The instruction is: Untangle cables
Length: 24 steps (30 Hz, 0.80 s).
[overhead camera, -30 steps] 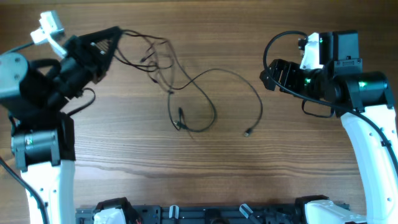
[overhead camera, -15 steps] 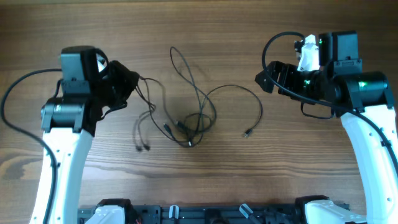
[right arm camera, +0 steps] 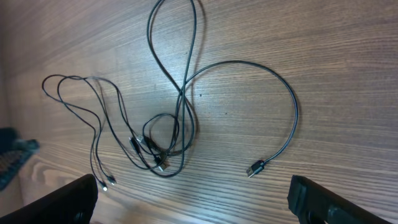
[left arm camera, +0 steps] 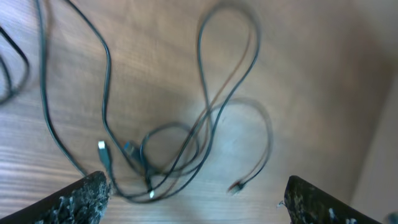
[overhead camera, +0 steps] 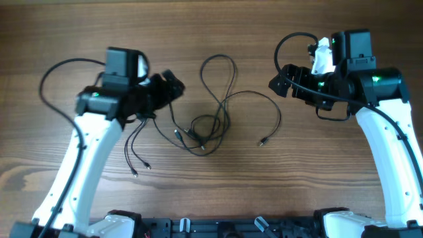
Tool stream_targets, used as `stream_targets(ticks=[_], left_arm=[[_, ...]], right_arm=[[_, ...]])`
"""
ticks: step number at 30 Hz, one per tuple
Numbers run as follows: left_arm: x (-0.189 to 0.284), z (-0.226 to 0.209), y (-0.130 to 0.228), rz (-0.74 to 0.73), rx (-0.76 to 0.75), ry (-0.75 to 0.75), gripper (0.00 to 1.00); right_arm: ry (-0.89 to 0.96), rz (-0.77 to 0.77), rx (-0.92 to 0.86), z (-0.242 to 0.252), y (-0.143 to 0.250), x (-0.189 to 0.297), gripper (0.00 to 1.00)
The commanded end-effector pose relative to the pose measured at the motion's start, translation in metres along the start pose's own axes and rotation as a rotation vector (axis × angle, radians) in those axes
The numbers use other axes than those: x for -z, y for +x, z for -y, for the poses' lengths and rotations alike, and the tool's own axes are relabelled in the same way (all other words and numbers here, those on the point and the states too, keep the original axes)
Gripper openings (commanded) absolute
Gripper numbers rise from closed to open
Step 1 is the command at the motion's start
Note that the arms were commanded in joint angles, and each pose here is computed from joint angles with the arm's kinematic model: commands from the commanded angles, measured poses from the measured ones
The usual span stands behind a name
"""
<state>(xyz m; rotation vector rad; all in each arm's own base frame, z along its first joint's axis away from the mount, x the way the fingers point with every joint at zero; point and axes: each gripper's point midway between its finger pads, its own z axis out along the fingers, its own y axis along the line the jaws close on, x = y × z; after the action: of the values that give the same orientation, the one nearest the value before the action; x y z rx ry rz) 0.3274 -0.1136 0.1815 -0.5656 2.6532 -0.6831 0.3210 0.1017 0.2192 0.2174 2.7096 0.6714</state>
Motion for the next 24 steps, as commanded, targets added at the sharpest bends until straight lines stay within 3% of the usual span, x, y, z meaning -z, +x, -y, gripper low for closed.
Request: stream_targets(ticks=[1, 7, 12, 16, 22, 24], left_arm=[[-0.039, 0.004, 0.029, -0.098, -0.146, -0.091, 0.93], [-0.109, 0.006, 0.090, -0.269, -0.277, -0.212, 0.89], [-0.136, 0.013, 0.116, -0.227, -0.323, -0.297, 0.81], [-0.148, 0.027, 0.124, -0.132, -0.368, -0.314, 0.69], [-0.166, 0.030, 0.112, -0.055, -0.339, -0.316, 0.38], [-0.168, 0.035, 0.107, -0.037, -0.333, -0.297, 0.32]], right_arm=[[-0.011, -0.015, -0.042, -0.002, 0.002, -0.003, 1.00], [-0.009, -0.019, -0.043, -0.002, 0.002, -0.003, 1.00], [-0.009, -0.018, -0.042, -0.002, 0.002, -0.003, 1.00], [-0.010, -0.016, -0.041, -0.002, 0.002, -0.003, 1.00], [-0.007, -0.022, -0.035, -0.001, 0.003, -0.003, 1.00], [-0.006, -0.022, -0.034, -0.001, 0.003, -0.003, 1.00]])
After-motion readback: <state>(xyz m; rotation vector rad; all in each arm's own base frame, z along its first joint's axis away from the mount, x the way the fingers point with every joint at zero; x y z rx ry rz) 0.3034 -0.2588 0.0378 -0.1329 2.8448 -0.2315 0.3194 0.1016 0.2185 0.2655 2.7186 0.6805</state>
